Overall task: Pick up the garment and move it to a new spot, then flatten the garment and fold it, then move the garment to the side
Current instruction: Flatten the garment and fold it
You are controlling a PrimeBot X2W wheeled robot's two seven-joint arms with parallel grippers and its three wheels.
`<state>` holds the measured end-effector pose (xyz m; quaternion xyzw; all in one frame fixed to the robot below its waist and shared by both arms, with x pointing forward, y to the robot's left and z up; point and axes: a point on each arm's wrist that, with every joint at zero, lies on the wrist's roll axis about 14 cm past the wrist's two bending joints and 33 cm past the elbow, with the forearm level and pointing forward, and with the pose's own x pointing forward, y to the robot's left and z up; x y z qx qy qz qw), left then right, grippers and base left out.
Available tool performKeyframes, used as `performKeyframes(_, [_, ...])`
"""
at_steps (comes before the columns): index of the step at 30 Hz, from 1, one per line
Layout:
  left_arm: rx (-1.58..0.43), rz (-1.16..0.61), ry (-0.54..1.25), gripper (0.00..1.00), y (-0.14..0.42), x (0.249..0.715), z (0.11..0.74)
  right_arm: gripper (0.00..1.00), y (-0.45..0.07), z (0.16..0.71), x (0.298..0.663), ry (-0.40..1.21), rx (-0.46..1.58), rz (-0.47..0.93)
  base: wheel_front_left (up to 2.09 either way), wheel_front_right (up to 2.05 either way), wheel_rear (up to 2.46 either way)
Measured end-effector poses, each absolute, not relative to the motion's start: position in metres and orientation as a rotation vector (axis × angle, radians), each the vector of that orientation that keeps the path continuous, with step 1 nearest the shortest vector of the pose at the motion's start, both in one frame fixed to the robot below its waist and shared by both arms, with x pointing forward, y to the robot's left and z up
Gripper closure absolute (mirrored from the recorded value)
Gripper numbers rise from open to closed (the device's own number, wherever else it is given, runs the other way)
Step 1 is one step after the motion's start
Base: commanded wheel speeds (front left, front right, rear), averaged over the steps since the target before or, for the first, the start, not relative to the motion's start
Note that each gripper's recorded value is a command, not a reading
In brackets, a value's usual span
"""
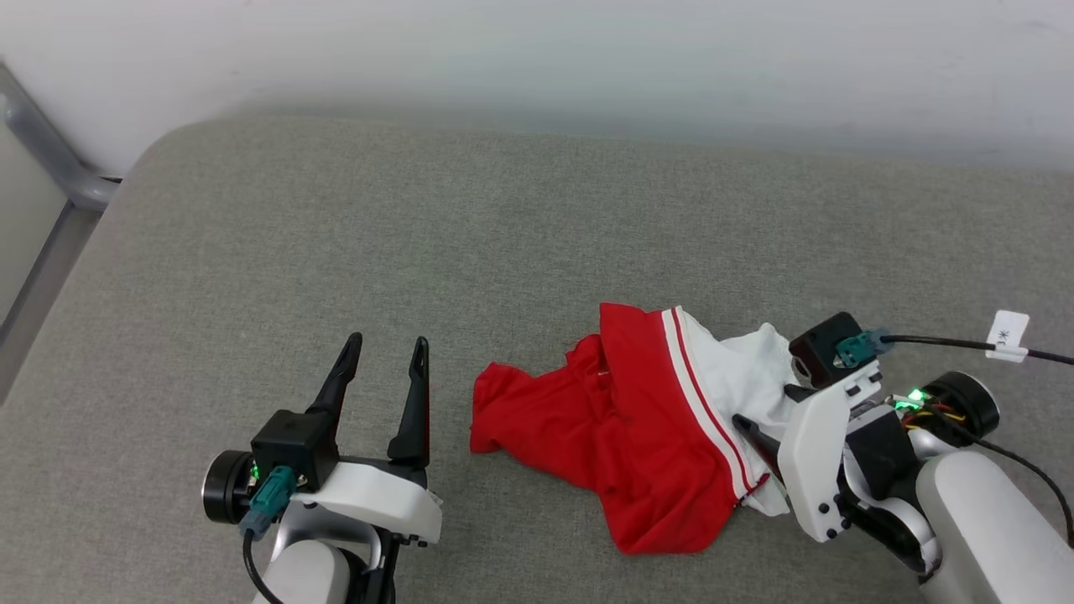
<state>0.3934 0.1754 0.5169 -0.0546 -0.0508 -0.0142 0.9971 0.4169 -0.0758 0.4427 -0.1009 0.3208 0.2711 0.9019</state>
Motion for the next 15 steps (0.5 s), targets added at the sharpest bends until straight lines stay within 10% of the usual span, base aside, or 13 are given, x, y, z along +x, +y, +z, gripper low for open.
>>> performKeyframes(1, [-0.112,-0.025,-0.098,0.0,0.176,0.393,0.516,0.0,-0.073,0.441,0.417,0.672,-0.221,0.574,0.0,0.0,0.0])
performKeyframes(2, [-0.113,-0.022,-0.096,0.0,0.177,0.393,0.515,0.21,-0.07,0.441,0.418,0.677,-0.224,0.587,0.0,0.0,0.0])
performKeyframes(4, [-0.112,-0.017,-0.094,0.0,0.178,0.393,0.514,1.0,-0.069,0.442,0.42,0.676,-0.244,0.6,0.0,0.0,0.0])
performKeyframes(15, [-0.117,-0.027,-0.104,0.0,0.174,0.393,0.517,1.0,-0.091,0.485,0.443,0.545,-0.263,0.537,0.0,0.0,0.0])
